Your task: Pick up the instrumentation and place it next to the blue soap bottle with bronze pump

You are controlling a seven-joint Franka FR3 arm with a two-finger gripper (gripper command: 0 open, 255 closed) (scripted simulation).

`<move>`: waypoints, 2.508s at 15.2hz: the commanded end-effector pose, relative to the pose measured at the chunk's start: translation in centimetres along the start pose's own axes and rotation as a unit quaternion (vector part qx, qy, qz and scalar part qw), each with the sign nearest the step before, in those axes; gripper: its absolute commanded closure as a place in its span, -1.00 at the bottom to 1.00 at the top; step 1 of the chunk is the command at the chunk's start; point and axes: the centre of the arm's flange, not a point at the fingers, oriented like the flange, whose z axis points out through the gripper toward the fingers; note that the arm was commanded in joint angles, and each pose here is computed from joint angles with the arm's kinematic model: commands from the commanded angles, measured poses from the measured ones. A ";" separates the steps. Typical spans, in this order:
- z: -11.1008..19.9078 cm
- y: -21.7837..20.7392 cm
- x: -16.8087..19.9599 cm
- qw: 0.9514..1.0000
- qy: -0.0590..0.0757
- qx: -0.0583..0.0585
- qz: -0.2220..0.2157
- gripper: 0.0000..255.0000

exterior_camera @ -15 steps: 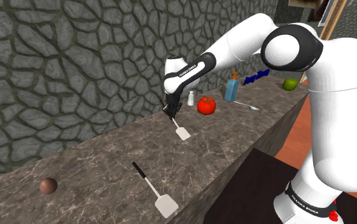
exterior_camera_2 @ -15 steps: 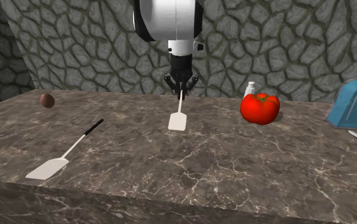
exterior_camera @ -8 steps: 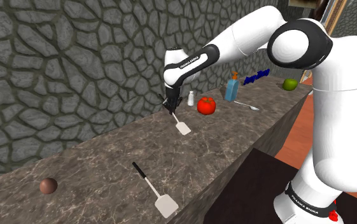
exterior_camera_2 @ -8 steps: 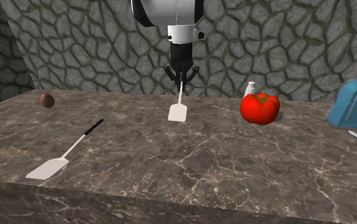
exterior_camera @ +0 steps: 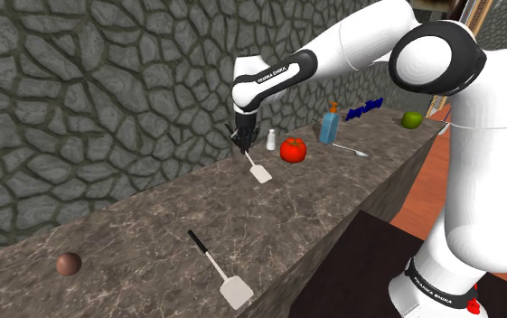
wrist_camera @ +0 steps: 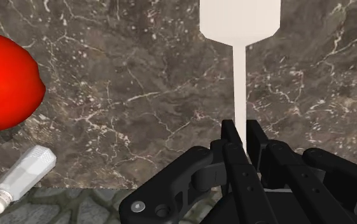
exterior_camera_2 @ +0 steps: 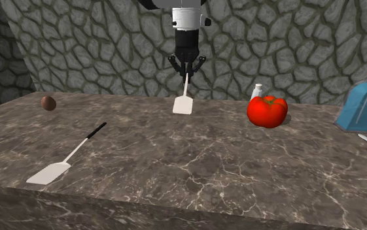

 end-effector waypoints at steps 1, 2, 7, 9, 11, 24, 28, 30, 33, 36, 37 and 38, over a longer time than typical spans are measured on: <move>-1.1 -0.1 0.2 1.000 0.000 0.000 0.000 1.00; -1.7 -0.1 0.2 1.000 0.000 0.000 0.000 1.00; -4.3 -0.1 0.4 1.000 0.000 0.000 0.000 1.00; -5.4 -0.1 0.4 1.000 0.000 0.000 0.000 1.00; -6.4 -0.1 0.5 1.000 0.000 0.000 0.000 1.00; -13.3 -0.1 1.0 1.000 0.000 0.000 0.000 1.00; -15.2 -0.1 1.1 1.000 0.000 0.000 0.000 1.00; -15.3 2.5 0.7 1.000 0.000 0.000 0.000 1.00; -15.3 6.4 0.1 1.000 0.000 0.000 0.000 1.00; -15.4 10.3 -0.5 1.000 0.000 0.000 0.000 1.00; -15.4 11.6 -0.7 1.000 0.000 0.000 0.000 1.00; -15.4 12.9 -0.9 1.000 0.000 0.000 0.000 1.00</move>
